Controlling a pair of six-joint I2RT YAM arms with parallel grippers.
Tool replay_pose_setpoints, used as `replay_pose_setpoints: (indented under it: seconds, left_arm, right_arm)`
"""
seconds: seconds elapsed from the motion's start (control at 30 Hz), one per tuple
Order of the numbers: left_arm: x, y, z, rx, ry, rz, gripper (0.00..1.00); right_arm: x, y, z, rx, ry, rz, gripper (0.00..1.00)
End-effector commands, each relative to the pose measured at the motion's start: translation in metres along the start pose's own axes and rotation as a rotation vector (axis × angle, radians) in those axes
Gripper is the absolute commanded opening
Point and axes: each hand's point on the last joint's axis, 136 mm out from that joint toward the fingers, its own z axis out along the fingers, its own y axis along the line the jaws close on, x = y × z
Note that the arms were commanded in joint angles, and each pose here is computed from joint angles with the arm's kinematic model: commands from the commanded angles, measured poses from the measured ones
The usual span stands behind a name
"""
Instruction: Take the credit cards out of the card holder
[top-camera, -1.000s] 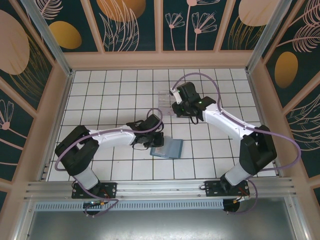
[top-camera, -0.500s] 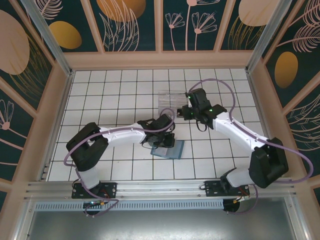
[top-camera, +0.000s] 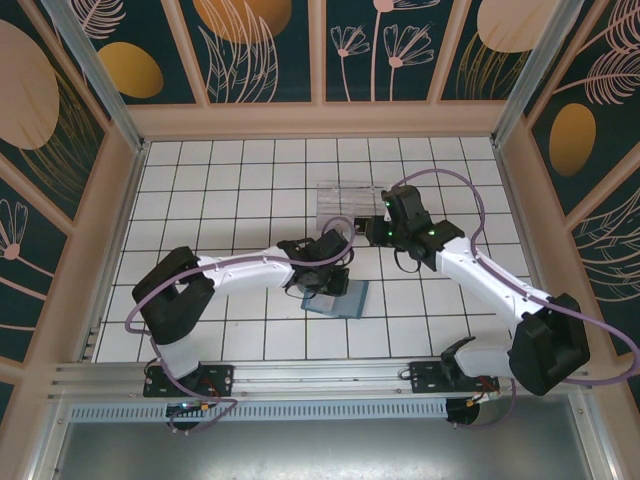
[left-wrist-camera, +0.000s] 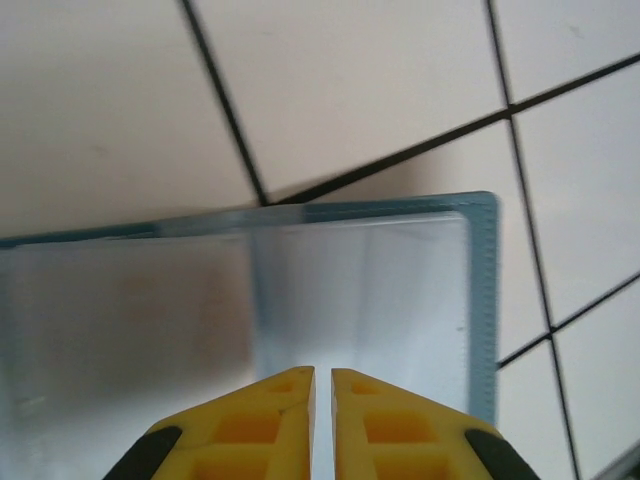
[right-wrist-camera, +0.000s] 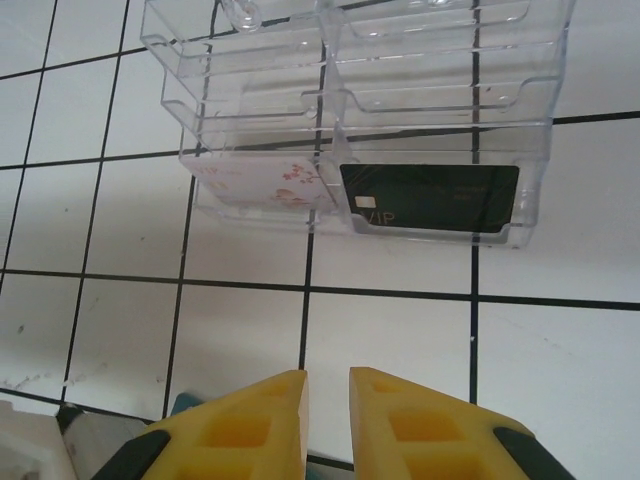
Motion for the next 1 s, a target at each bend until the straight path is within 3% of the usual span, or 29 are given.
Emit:
replay_pose_setpoints:
  seconds: [0.0, 0.27, 0.5, 0.7, 0.97]
  left_arm:
    - [-0.004, 0.03, -0.014, -0.169, -0.034, 0.0, 0.13]
    - [0.004, 0.058, -0.008, -0.3, -0.015, -0.019, 0.13]
    - [0.012, 0.064, 0.001, -0.318, 0.026, -0.011, 0.13]
    - [0.018, 0.061, 0.01, -0.293, 0.069, -0.005, 0.13]
    - [0.017, 0.031, 0.018, -0.146, 0.09, 0.004, 0.12]
  right_arm:
    - [0.001, 0.007, 0.005, -0.041, 0.004, 0.034, 0.19]
    - [0.002, 0.009, 0.009, -0.048, 0.022, 0.03, 0.19]
    - [0.004, 0.008, 0.011, -0.044, 0.029, 0.026, 0.19]
    - [0.006, 0.009, 0.012, -0.052, 0.037, 0.027, 0.19]
    - [0.009, 0.011, 0.012, -0.068, 0.047, 0.033, 0.19]
